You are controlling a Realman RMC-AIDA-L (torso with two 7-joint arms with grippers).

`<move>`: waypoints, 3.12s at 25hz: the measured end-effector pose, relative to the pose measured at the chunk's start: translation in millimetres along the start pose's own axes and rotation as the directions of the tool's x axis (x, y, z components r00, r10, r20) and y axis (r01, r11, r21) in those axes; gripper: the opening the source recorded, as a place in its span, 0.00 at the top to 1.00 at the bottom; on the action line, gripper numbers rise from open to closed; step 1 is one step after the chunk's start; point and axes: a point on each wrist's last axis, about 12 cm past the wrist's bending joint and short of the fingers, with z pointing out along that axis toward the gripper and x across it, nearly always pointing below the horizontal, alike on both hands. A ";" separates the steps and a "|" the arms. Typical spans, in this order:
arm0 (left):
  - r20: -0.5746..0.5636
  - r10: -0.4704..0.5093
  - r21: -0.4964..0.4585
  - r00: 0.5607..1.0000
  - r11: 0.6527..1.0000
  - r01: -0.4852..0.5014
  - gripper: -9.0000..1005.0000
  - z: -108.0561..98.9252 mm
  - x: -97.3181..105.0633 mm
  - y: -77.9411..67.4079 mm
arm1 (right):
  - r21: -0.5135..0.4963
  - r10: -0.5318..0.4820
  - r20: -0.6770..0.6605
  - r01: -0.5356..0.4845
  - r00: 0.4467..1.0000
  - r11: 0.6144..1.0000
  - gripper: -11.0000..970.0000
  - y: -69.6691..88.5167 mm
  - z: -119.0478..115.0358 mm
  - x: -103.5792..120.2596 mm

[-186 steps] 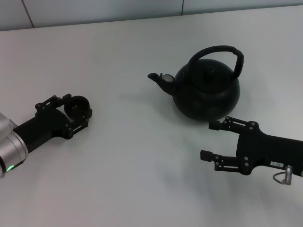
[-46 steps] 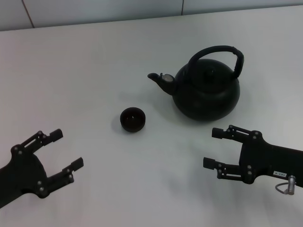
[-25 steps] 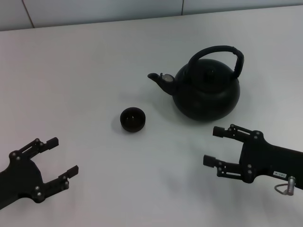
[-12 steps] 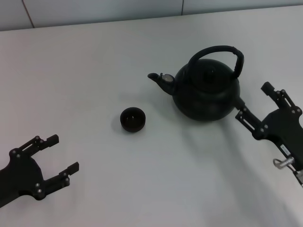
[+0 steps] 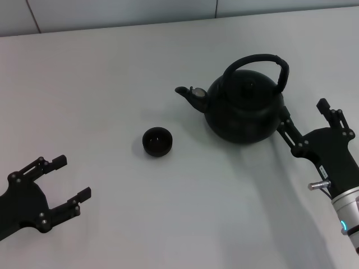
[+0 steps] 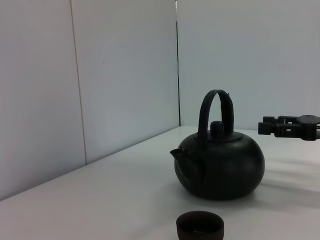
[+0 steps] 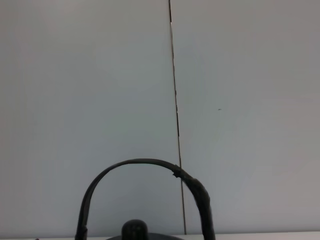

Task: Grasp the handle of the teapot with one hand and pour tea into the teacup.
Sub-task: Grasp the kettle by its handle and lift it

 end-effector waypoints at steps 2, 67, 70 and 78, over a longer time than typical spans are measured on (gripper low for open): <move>0.000 0.000 0.000 1.000 1.000 0.000 0.20 0.0 0.0 0.0 | 0.001 0.000 0.000 0.000 1.000 1.000 0.19 0.5 0.3 0.0; 0.054 -0.042 -0.050 0.998 0.998 0.045 0.20 -5.0 -2.4 -0.3 | -0.035 -0.075 0.031 0.077 0.997 0.996 0.89 -7.2 64.4 -14.3; 0.050 -0.044 -0.050 0.998 0.998 0.046 0.20 -5.0 -1.7 -0.9 | -0.033 -0.081 0.087 0.085 0.993 0.996 0.90 -10.0 62.8 -21.0; 0.045 -0.040 -0.052 0.998 0.998 0.043 0.20 -5.2 -1.4 -0.4 | -0.067 -0.072 0.152 0.083 0.986 0.994 0.90 -16.1 62.2 -28.8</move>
